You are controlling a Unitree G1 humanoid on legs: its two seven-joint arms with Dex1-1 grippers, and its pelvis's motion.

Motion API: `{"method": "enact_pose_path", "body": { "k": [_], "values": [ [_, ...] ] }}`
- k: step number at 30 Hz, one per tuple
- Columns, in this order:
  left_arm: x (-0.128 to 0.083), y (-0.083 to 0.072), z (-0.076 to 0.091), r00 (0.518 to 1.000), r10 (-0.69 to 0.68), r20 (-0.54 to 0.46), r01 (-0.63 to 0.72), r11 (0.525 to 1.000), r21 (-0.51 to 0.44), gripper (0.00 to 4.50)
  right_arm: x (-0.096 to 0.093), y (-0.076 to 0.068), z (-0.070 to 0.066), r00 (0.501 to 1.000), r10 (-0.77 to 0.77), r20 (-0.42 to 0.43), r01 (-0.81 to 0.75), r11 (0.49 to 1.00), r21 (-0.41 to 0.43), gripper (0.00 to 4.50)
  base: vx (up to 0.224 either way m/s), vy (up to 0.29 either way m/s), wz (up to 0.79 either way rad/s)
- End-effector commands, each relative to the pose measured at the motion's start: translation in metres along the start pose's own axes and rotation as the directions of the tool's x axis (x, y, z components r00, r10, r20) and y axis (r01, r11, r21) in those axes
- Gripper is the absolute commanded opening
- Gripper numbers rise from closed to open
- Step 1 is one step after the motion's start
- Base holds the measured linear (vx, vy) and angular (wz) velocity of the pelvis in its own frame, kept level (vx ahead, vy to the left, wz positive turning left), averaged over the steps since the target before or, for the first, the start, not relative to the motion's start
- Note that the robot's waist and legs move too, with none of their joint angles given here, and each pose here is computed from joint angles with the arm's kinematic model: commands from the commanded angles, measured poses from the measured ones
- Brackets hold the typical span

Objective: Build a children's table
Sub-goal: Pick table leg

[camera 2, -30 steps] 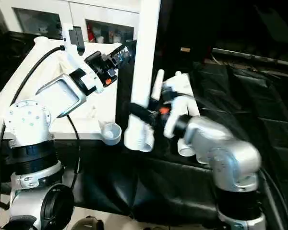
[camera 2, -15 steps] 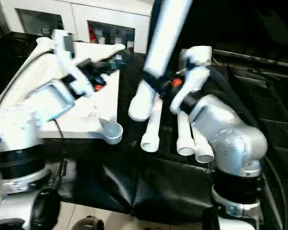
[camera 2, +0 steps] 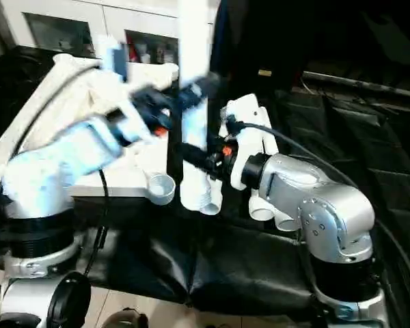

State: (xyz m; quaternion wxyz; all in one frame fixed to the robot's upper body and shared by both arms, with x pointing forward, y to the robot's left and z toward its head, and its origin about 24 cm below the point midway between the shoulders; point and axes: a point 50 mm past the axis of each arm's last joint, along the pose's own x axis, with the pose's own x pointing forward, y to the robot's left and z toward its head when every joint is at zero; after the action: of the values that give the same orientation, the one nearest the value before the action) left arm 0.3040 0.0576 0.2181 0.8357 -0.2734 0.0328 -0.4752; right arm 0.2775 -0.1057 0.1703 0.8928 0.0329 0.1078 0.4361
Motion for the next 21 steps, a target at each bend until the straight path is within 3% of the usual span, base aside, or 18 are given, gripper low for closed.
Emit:
{"method": "enact_pose_path", "body": {
  "k": [1, 2, 4, 5, 7, 8, 11, 14, 17, 19, 21],
  "values": [
    [0.006, -0.008, 0.002, 1.000, -0.017, 0.009, 0.017, 1.000, 0.011, 4.50, 0.000, -0.001, -0.002, 0.999, -0.034, -0.036, 0.033, 0.999, -0.024, 1.82, 0.000, 0.000, 0.00],
    [0.008, -0.009, 0.002, 1.000, -0.008, 0.016, 0.008, 1.000, 0.008, 4.21, 0.001, -0.002, -0.003, 0.998, -0.052, -0.046, 0.051, 0.998, -0.028, 1.82, 0.000, 0.000, 0.00],
    [0.010, -0.008, 0.002, 0.999, 0.026, 0.020, -0.026, 1.000, 0.001, 4.14, 0.003, -0.004, -0.004, 0.996, -0.075, -0.054, 0.074, 0.997, -0.029, 1.82, 0.000, 0.000, 0.00],
    [0.014, 0.000, 0.001, 0.991, 0.135, 0.023, -0.134, 0.991, -0.021, 4.08, 0.006, -0.007, -0.006, 0.989, -0.131, -0.062, 0.129, 0.991, -0.034, 1.82, 0.000, 0.000, 0.00],
    [0.015, 0.007, 0.001, 0.976, 0.215, 0.025, -0.214, 0.977, -0.023, 3.95, 0.008, -0.008, -0.006, 0.986, -0.158, -0.061, 0.156, 0.987, -0.035, 1.82, 0.000, 0.000, 0.00],
    [0.016, 0.011, 0.001, 0.964, 0.265, 0.027, -0.264, 0.964, -0.022, 3.70, 0.010, -0.009, -0.006, 0.983, -0.175, -0.060, 0.173, 0.984, -0.036, 1.82, 0.000, 0.000, 0.00],
    [0.016, 0.026, -0.001, 0.893, 0.446, 0.060, -0.445, 0.895, -0.028, 3.63, 0.019, -0.005, -0.006, 0.975, -0.219, -0.032, 0.219, 0.976, -0.001, 1.82, 0.000, 0.000, 0.00],
    [0.019, 0.026, -0.006, 0.884, 0.465, 0.059, -0.463, 0.886, -0.034, 3.25, 0.024, -0.003, -0.005, 0.973, -0.228, -0.024, 0.228, 0.974, 0.002, 1.82, 0.000, 0.000, 0.00],
    [0.021, 0.025, -0.008, 0.860, 0.507, 0.067, -0.508, 0.861, 0.000, 3.17, 0.028, -0.001, -0.002, 0.970, -0.244, -0.012, 0.244, 0.970, -0.001, 1.82, 0.000, 0.000, 0.00],
    [0.021, 0.026, -0.008, 0.850, 0.523, 0.071, -0.525, 0.851, 0.018, 2.81, 0.029, -0.001, -0.001, 0.968, -0.250, -0.007, 0.250, 0.968, 0.000, 1.82, 0.000, 0.000, 0.00],
    [0.021, 0.026, -0.007, 0.843, 0.533, 0.074, -0.536, 0.844, 0.031, 2.79, 0.030, -0.001, 0.001, 0.967, -0.256, -0.002, 0.256, 0.967, 0.001, 1.82, 0.000, 0.000, 0.00]
  ]
}}
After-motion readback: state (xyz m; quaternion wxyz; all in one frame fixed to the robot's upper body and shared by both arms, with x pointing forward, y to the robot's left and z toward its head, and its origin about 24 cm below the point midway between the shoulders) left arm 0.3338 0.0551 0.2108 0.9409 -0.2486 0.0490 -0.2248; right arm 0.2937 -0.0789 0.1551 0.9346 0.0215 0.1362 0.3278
